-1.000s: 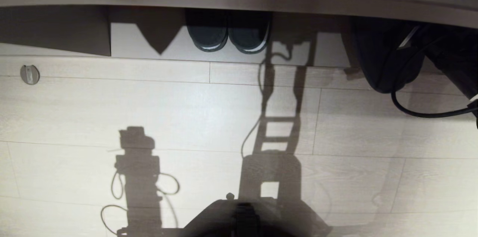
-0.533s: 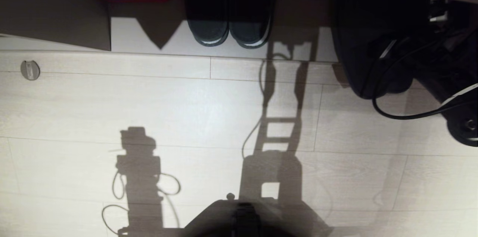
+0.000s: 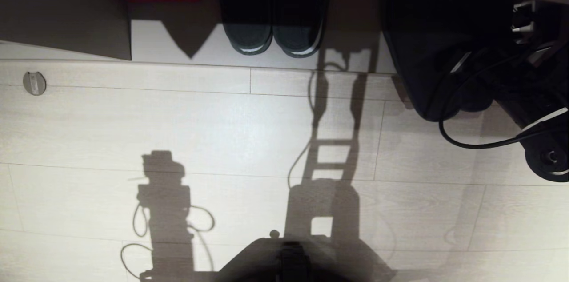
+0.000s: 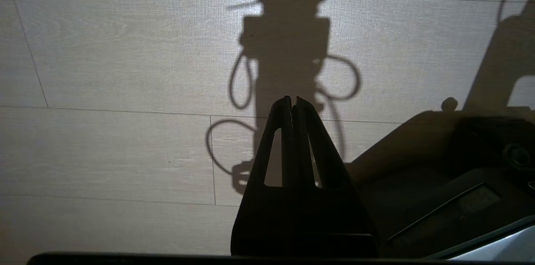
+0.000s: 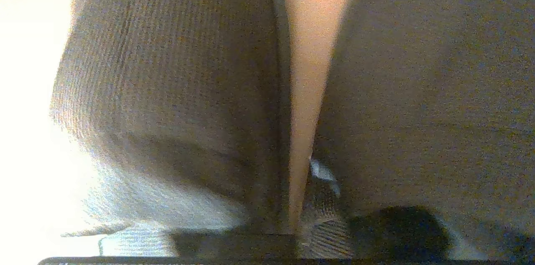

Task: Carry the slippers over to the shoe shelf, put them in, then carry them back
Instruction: Place the slippers into the shoe cabinet

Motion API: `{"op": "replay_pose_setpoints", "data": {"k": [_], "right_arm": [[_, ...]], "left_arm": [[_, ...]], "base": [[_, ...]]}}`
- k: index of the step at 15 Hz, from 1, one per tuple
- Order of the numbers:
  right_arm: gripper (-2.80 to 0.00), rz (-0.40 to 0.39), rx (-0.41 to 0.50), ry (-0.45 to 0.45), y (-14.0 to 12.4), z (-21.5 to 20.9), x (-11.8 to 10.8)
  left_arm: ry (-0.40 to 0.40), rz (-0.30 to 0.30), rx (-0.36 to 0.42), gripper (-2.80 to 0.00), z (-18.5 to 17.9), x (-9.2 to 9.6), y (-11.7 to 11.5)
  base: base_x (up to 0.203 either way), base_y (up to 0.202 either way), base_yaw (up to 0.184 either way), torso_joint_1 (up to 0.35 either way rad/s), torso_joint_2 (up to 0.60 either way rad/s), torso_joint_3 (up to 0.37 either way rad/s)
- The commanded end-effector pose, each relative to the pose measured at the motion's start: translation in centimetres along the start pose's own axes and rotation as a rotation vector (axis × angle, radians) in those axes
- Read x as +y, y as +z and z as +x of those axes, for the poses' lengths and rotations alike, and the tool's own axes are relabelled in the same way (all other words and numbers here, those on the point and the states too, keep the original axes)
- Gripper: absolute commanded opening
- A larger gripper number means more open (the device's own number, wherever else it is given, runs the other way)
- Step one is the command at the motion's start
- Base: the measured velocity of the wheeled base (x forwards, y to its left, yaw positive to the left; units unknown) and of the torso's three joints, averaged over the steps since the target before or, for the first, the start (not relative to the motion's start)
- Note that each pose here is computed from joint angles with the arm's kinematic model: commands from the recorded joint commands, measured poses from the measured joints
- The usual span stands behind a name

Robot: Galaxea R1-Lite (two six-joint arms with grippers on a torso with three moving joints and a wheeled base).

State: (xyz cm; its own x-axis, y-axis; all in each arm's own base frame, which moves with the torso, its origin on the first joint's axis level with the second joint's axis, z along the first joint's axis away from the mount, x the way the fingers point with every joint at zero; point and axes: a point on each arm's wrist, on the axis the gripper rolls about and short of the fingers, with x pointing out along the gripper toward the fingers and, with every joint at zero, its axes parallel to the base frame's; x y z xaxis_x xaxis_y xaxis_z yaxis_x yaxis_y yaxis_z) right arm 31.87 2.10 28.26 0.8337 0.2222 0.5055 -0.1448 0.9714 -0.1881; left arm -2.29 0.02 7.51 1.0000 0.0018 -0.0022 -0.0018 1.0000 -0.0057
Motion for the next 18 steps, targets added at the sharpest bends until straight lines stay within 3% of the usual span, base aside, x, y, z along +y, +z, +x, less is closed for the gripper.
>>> {"op": "replay_pose_setpoints", "data": {"k": [1, 8, 12, 18], "right_arm": [[0.0, -0.005, -0.025, 0.0, 0.7, -0.1, 0.0], [0.0, -0.012, -0.005, 0.004, 2.3, -2.4, 0.2], [0.0, -0.015, 0.115, 0.017, 0.9, -6.2, 1.0], [0.0, -0.014, 0.078, 0.026, 4.3, -11.2, 1.6]], "left_arm": [[0.0, 0.0, 0.001, -2.8, 0.0, 0.0, 0.0], [0.0, 0.0, 0.001, -2.8, 0.0, 0.0, 0.0], [0.0, -0.002, 0.001, -2.8, 0.0, 0.0, 0.0], [0.0, -0.002, 0.001, -2.8, 0.0, 0.0, 0.0]], "base": [[0.0, 0.0, 0.0, 0.0, 0.0, 0.0], [0.0, 0.0, 0.0, 0.0, 0.0, 0.0], [0.0, 0.0, 0.0, 0.0, 0.0, 0.0], [0.0, 0.0, 0.0, 0.0, 0.0, 0.0]]}}
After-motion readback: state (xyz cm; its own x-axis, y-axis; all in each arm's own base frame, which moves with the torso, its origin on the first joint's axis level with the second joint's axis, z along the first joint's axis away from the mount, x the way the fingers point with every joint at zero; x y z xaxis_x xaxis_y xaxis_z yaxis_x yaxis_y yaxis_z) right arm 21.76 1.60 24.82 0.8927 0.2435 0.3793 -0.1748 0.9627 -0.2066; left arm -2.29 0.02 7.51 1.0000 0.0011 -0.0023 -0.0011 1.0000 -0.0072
